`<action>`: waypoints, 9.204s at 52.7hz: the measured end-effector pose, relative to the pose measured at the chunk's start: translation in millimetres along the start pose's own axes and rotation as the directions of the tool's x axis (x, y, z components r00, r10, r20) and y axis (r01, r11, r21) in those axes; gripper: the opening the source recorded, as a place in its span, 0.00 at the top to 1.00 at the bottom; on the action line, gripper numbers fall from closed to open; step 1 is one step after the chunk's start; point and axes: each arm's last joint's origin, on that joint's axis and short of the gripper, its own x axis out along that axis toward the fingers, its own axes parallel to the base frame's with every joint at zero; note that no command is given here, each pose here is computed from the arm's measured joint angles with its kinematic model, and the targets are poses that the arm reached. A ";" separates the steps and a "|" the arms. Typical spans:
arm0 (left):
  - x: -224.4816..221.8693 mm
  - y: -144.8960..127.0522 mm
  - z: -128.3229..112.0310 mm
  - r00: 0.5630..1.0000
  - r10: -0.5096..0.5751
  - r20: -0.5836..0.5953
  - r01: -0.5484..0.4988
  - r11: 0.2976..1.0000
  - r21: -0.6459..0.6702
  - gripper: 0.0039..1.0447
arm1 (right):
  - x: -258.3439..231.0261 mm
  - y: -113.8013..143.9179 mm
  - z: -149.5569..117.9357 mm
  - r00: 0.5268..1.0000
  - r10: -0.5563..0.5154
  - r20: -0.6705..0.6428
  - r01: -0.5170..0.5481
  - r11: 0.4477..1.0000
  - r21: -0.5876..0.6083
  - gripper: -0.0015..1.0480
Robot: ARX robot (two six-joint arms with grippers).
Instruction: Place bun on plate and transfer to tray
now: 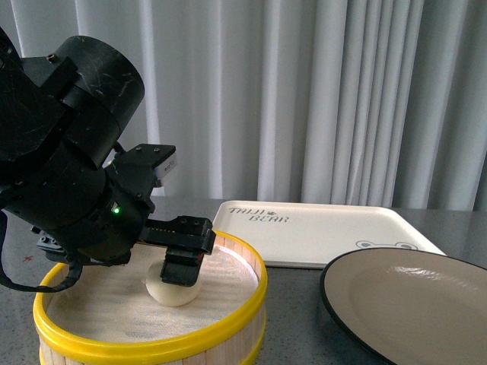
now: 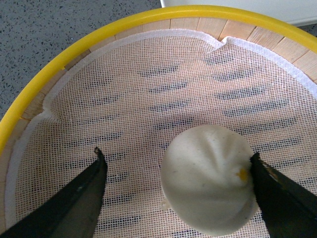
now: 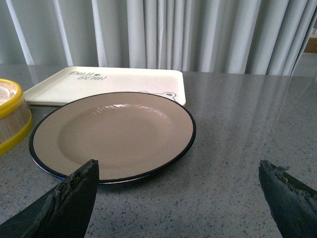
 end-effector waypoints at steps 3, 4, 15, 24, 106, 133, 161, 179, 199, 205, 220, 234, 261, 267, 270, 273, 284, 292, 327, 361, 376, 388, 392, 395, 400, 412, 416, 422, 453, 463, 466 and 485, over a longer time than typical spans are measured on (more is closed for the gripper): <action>0.0 -0.1 -0.1 1.000 -0.002 -0.001 0.002 1.000 0.000 0.28 | 0.0 0.0 0.0 1.000 0.000 0.000 0.000 1.000 0.000 0.08; 0.0 -0.1 -0.2 1.000 -0.005 -0.002 0.005 1.000 0.000 0.31 | 0.0 0.0 0.0 1.000 0.000 0.000 0.000 1.000 0.000 0.08; -1.2 -0.6 -0.2 1.000 -0.024 -0.005 0.024 1.000 -0.004 0.67 | 0.0 0.0 0.0 1.000 0.000 0.000 0.000 1.000 0.000 0.08; -6.1 -1.5 0.8 0.999 -0.038 0.003 0.038 0.999 0.000 0.93 | 0.0 0.0 0.0 1.000 0.000 0.000 0.000 1.000 0.000 0.08; -8.9 -133.0 64.5 0.841 -0.523 0.140 0.442 0.813 0.380 0.97 | 0.0 0.0 0.0 1.000 0.000 0.000 0.000 1.000 0.000 0.08; 18.1 -195.2 44.3 0.809 -0.587 0.008 0.529 0.735 0.424 0.97 | 0.0 0.0 0.0 1.000 0.000 0.000 0.000 1.000 0.000 0.08; 38.1 -210.2 41.9 0.888 -0.460 -0.028 0.426 0.796 0.430 0.97 | 0.0 0.0 0.0 1.000 0.000 0.000 0.000 1.000 0.000 0.08; 37.2 -213.1 41.6 0.886 -0.464 -0.024 0.429 0.798 0.424 0.69 | 0.0 0.0 0.0 1.000 0.000 0.000 0.000 1.000 0.000 0.08; 26.2 -211.4 48.9 0.859 -0.511 -0.012 0.474 0.787 0.395 0.05 | 0.0 0.0 0.0 1.000 0.000 0.000 0.000 1.000 0.000 0.08; 24.4 -208.9 51.3 0.860 -0.510 -0.004 0.473 0.794 0.382 0.06 | 0.0 0.0 0.0 1.000 0.000 0.000 0.000 1.000 0.000 0.08; 11.6 -173.2 80.9 0.872 -0.471 0.134 0.417 0.858 0.300 0.06 | 0.0 0.0 0.0 1.000 0.000 0.000 0.000 1.000 0.000 0.08; -6.3 -47.6 121.7 0.920 -0.076 0.384 0.123 0.987 -0.100 0.06 | 0.0 0.0 0.0 1.000 0.000 0.000 0.000 1.000 0.000 0.08; -48.2 36.9 24.9 0.706 0.250 0.662 -0.133 0.966 -0.222 0.50 | 0.0 0.0 0.0 1.000 0.000 0.000 0.000 1.000 0.000 0.08; -59.7 52.2 -19.9 0.707 0.281 0.649 -0.169 0.958 -0.231 0.69 | 0.0 0.0 0.0 1.000 0.000 0.000 0.000 1.000 0.000 0.08; -61.6 54.6 -39.8 0.721 0.280 0.633 -0.175 0.959 -0.225 0.78 | 0.0 0.0 0.0 1.000 0.000 0.000 0.000 1.000 0.000 0.08; -64.1 54.6 -57.1 0.735 0.268 0.623 -0.170 0.962 -0.214 0.86 | 0.0 0.0 0.0 1.000 0.000 0.000 0.000 1.000 0.000 0.08; -83.2 57.2 -101.0 0.738 0.256 0.625 -0.167 0.966 -0.199 0.96 | 0.0 0.0 0.0 1.000 0.000 0.000 0.000 1.000 0.000 0.08; -93.8 60.3 -126.7 0.740 0.267 0.617 -0.176 0.963 -0.206 0.96 | 0.0 0.0 0.0 1.000 0.000 0.000 0.000 1.000 0.000 0.08; -132.5 60.1 -196.8 0.740 0.265 0.618 -0.174 0.963 -0.205 0.96 | 0.0 0.0 0.0 1.000 0.000 0.000 0.000 1.000 0.000 0.08; -154.5 52.3 -215.3 0.718 0.265 0.644 -0.172 0.964 -0.204 0.96 | 0.0 0.0 0.0 1.000 0.000 0.000 0.000 1.000 0.000 0.08; -162.7 49.7 -220.9 0.715 0.265 0.647 -0.172 0.964 -0.204 0.96 | 0.0 0.0 0.0 1.000 0.000 0.000 0.000 1.000 0.000 0.08; -166.6 48.2 -224.6 0.715 0.265 0.647 -0.172 0.964 -0.204 0.96 | 0.0 0.0 0.0 1.000 0.000 0.000 0.000 1.000 0.000 0.08; -167.3 47.9 -225.5 0.715 0.265 0.647 -0.172 0.964 -0.204 0.96 | 0.0 0.0 0.0 1.000 0.000 0.000 0.000 1.000 0.000 0.08; -168.0 47.6 -226.1 0.715 0.265 0.647 -0.173 0.964 -0.204 0.96 | 0.0 0.0 0.0 1.000 0.000 0.000 0.000 1.000 0.000 0.08; -170.6 45.3 -234.8 0.739 0.262 0.621 -0.171 0.964 -0.203 0.96 | 0.0 0.0 0.0 1.000 0.000 0.000 0.000 1.000 0.000 0.08; -174.6 44.4 -236.0 0.720 0.263 0.642 -0.171 0.964 -0.202 0.96 | 0.0 0.0 0.0 1.000 0.000 0.000 0.000 1.000 0.000 0.08; -174.6 44.4 -236.0 0.720 0.263 0.642 -0.171 0.964 -0.203 0.95 | 0.0 0.0 0.0 1.000 0.000 0.000 0.000 1.000 0.000 0.08; -174.6 44.4 -236.0 0.720 0.263 0.642 -0.171 0.964 -0.203 0.71 | 0.0 0.0 0.0 1.000 0.000 0.000 0.000 1.000 0.000 0.08; -174.6 44.4 -236.0 0.720 0.263 0.642 -0.173 0.964 -0.201 0.06 | 0.0 0.0 0.0 1.000 0.000 0.000 0.000 1.000 0.000 0.08; -174.6 44.4 -236.0 0.720 0.263 0.642 -0.173 0.964 -0.201 0.06 | 0.3 -0.1 0.2 0.989 -0.112 -0.100 0.120 0.990 0.078 0.08; -174.6 44.4 -236.0 0.720 0.265 0.642 -0.174 0.964 -0.202 0.06 | 2.9 -2.2 4.2 0.952 -0.244 -0.185 0.269 0.954 0.128 0.08; -174.7 44.4 -236.0 0.720 0.263 0.643 -0.173 0.964 -0.201 0.06 | 13.3 1.1 37.5 0.911 -0.012 -0.413 -0.173 0.896 -0.409 0.08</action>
